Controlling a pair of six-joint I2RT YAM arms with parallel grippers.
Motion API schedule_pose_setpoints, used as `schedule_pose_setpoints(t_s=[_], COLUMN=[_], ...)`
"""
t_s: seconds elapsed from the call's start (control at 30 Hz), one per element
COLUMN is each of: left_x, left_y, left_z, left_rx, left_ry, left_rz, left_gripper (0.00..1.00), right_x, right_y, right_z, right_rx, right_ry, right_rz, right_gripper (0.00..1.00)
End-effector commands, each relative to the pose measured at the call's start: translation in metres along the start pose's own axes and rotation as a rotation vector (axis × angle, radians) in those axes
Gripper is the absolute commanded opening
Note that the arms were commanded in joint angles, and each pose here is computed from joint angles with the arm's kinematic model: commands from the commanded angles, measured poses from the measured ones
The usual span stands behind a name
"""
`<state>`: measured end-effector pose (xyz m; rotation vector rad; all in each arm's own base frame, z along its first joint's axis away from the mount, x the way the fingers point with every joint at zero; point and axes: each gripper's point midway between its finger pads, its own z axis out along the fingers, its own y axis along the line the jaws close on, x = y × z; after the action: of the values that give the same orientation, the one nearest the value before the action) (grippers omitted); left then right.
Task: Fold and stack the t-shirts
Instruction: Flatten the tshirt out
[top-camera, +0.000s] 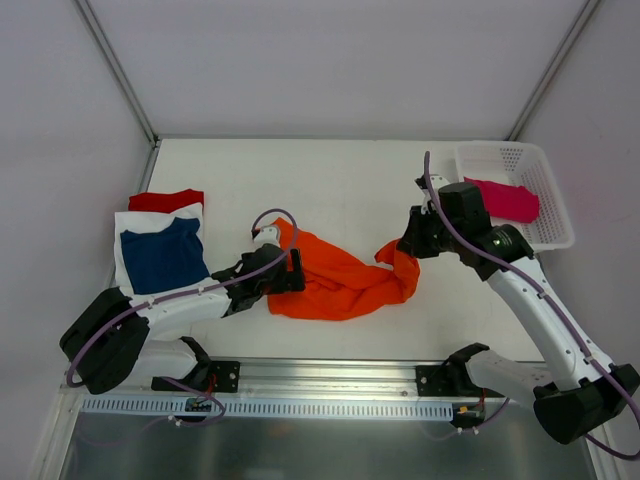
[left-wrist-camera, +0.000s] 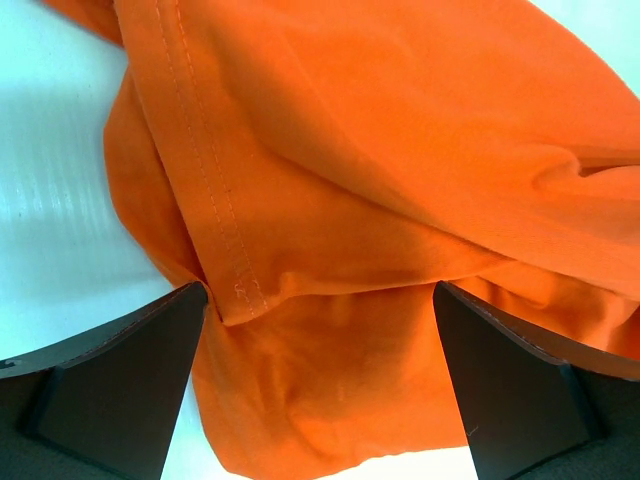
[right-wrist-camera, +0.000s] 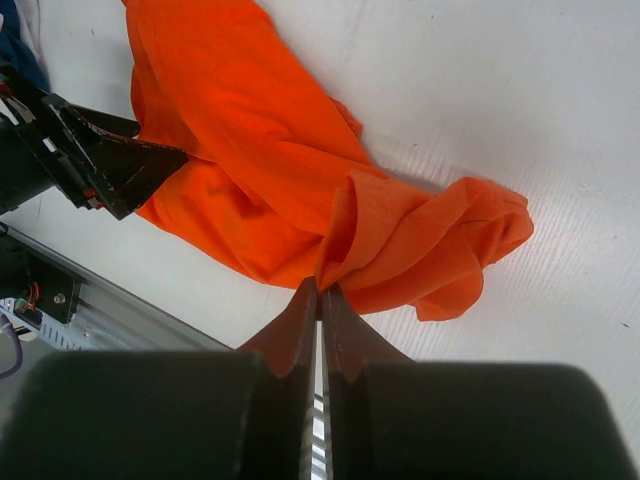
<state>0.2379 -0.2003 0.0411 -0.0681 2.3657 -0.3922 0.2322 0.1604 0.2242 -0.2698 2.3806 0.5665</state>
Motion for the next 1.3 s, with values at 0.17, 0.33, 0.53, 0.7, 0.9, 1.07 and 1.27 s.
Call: schedule_pose_setpoints(t_s=[0.17,0.33,0.53,0.7,0.9,1.07,1.27], left_x=[-0.022,-0.025,-0.03,-0.018,-0.008,-0.008,-0.006], left_y=[-0.018,-0.017,-0.015,-0.013,-0.007,-0.007,-0.006], left_z=[-0.006,-0.01,-0.012,0.0,0.007,0.007,0.008], left_rx=[0.059,0.049,0.036,0.013,-0.016,-0.018,-0.023], left_ry=[-0.057,-0.054,-0.079,-0.025,0.007,0.007,0.015], left_rz=[0.015,0.014,0.016,0.03,0.029,0.029,0.032], left_gripper=[0.99,0.99,0.99,0.99,0.99,0.99,0.99], right_x=[-0.005,-0.004,-0.002,-0.001,0.0,0.003,0.004], right_y=[0.004,0.004,0.004,0.004,0.003,0.002,0.002], right_z=[-0.001,0.0,0.005,0.006,0.006,0.008,0.01], right_rx=[-0.026,-0.028,-0.031,-0.032,-0.029,-0.03,-0.031], right_ry=[-0.027,-0.024,-0.012,-0.01,-0.011,0.001,0.004], right_rz=[0.001,0.0,0.003,0.006,0.006,0.007,0.009], right_gripper=[0.01,0.01,0.01,0.01,0.01,0.01,0.01])
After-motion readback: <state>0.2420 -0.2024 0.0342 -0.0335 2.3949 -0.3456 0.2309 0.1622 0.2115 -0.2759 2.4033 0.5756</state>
